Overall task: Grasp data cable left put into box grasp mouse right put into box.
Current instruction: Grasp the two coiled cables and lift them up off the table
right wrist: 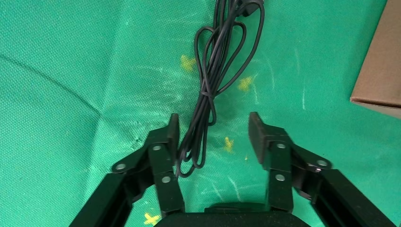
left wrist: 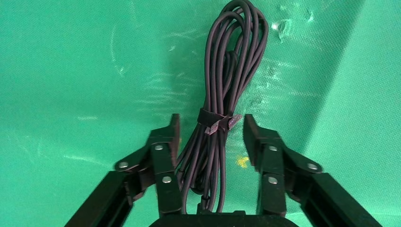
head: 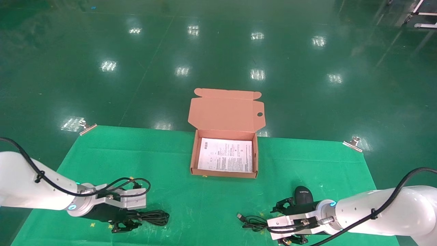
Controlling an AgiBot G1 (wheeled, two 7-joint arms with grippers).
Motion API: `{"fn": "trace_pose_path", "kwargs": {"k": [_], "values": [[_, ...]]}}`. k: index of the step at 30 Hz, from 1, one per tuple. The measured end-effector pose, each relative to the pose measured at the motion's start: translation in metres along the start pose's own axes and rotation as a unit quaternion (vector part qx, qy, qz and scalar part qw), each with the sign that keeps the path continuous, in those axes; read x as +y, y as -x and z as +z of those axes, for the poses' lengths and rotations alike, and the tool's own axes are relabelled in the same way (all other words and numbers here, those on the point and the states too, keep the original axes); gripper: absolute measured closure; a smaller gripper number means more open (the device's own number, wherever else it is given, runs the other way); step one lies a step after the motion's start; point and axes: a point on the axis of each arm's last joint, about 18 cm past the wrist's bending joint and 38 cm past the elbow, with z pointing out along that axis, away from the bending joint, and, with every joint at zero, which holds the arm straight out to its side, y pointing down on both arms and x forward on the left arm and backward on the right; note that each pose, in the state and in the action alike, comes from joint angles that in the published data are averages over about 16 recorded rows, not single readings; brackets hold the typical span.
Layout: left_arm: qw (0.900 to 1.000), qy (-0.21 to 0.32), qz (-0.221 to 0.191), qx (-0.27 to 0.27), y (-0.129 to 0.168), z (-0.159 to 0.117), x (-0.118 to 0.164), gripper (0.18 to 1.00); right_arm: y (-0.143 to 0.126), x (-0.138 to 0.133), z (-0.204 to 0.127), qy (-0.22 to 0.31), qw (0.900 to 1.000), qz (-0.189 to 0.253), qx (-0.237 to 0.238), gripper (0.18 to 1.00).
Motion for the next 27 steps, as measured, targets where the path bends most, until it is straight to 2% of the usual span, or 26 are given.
{"fn": "trace_pose_path", "kwargs": {"k": [14,21,27], "values": [[1.0000,0.001,0.001,0.000,0.000,0.000,0.000,0.834,0.000,0.000,-0.001,0.000,1.000,0.000,0.000,0.833],[1.0000,-0.002,0.008,-0.003,0.002,-0.004,-0.001,0.902,-0.004,0.001,-0.005,-0.001,1.000,0.002,0.005,0.929],[0.9992,-0.013,0.033,-0.020,0.012,-0.026,-0.003,0.918,-0.016,0.008,-0.025,-0.003,0.999,0.016,0.030,0.965]]}}
